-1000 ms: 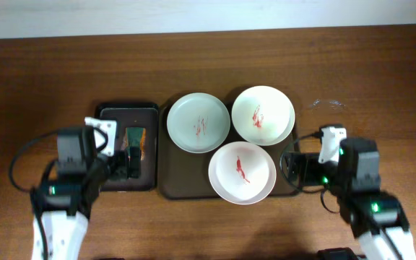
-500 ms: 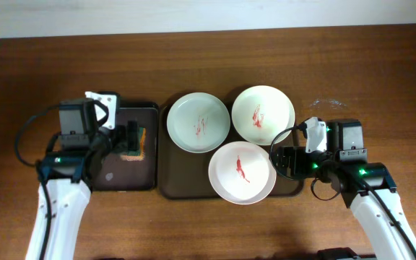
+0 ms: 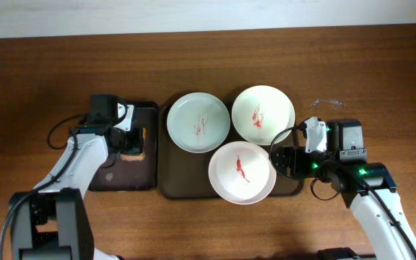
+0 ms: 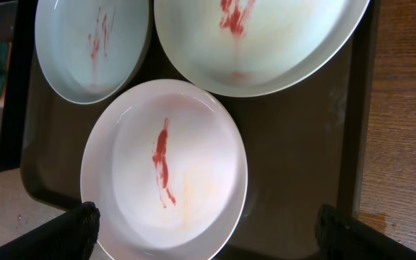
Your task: Clean dirty plates on tray and stack at the side
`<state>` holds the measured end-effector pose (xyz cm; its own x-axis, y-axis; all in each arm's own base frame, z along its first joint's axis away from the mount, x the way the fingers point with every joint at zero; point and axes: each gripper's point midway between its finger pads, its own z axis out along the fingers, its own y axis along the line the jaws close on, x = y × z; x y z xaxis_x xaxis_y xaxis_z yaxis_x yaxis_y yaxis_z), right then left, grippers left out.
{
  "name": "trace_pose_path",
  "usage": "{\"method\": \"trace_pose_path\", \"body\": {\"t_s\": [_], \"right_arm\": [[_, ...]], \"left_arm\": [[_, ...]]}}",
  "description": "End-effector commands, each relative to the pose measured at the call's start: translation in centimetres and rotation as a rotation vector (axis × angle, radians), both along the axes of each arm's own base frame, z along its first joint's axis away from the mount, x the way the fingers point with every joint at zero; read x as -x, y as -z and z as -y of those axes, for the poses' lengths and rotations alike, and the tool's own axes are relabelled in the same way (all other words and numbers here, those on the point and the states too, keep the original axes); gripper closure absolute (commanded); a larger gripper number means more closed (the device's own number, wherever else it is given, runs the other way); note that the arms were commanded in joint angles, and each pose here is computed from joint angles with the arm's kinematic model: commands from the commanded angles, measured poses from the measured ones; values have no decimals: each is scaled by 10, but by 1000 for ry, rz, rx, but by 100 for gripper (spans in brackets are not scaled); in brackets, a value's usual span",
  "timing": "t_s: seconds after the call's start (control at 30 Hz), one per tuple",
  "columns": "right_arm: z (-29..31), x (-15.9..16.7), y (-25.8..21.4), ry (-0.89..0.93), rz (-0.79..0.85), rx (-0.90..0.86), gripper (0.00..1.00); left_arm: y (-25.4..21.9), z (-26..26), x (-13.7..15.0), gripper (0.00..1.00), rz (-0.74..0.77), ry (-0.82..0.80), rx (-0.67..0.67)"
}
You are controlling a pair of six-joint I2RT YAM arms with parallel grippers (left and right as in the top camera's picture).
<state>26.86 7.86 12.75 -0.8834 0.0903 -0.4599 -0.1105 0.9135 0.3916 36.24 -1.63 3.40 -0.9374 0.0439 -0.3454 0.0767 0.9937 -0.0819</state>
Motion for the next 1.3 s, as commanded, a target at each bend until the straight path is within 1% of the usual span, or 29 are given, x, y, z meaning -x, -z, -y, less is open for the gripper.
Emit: {"method": "trace_pose_path", "body": {"t_s": [0.0,0.1,0.17,0.2,0.23,0.27,0.3,0.37,0.43,0.53,0.6,0.63,0.77,0.87,1.03,1.1,1.17,1.2,1.23,1.27], "right_arm": [[-3,-4,-9,-12,21,-8,4],[-3,-4,-9,-12,22,-8,5],[-3,-4,-9,-12,22,-8,5],[-3,-4,-9,-12,21,-8,6],[-3,-4,-8,-12,17,-8,5],[-3,-3,-8,-12,17,-8,5],[-3,-3,-8,-12,13,-8,2],[-3,0,-6,-12,1,-7,1],[-3,2,-5,-12,-9,-7,1],[-2,1,-5,-9,-7,-1,1],[3,0,0,6,-21,25,1],[2,1,4,7,-39,22,0],[0,2,25,8,-130,15,18],[-4,5,45,-3,-220,-4,32],[-6,11,78,-9,-358,-13,46],[-7,14,91,-10,-406,-13,57],[-7,14,99,-10,-430,-16,57],[-8,15,102,-13,-443,-23,60],[-10,15,104,-16,-450,-34,63],[-10,15,105,-16,-454,-35,71]], "left_arm": [[7,3,-4,54,-11,13,9],[17,3,-2,59,-38,12,9],[17,3,-5,73,-27,13,8],[16,3,-5,83,-23,13,9],[16,3,-5,99,-24,13,8],[16,3,-5,100,-25,12,9],[16,3,-5,100,-25,12,9],[15,3,-4,100,-27,12,10],[4,4,-6,100,-3,14,13],[-38,19,-12,100,110,47,91],[-61,21,-9,100,150,1,128],[-64,21,-7,100,151,-6,131],[-57,21,8,100,85,-11,132],[-51,21,17,100,32,-82,158],[-32,20,34,100,-27,-109,156],[-24,20,42,100,-50,-111,155],[-21,20,45,100,-59,-115,155],[-19,20,45,100,-61,-118,156],[-18,20,47,100,-65,-118,155],[-17,20,48,100,-68,-119,156]]}}
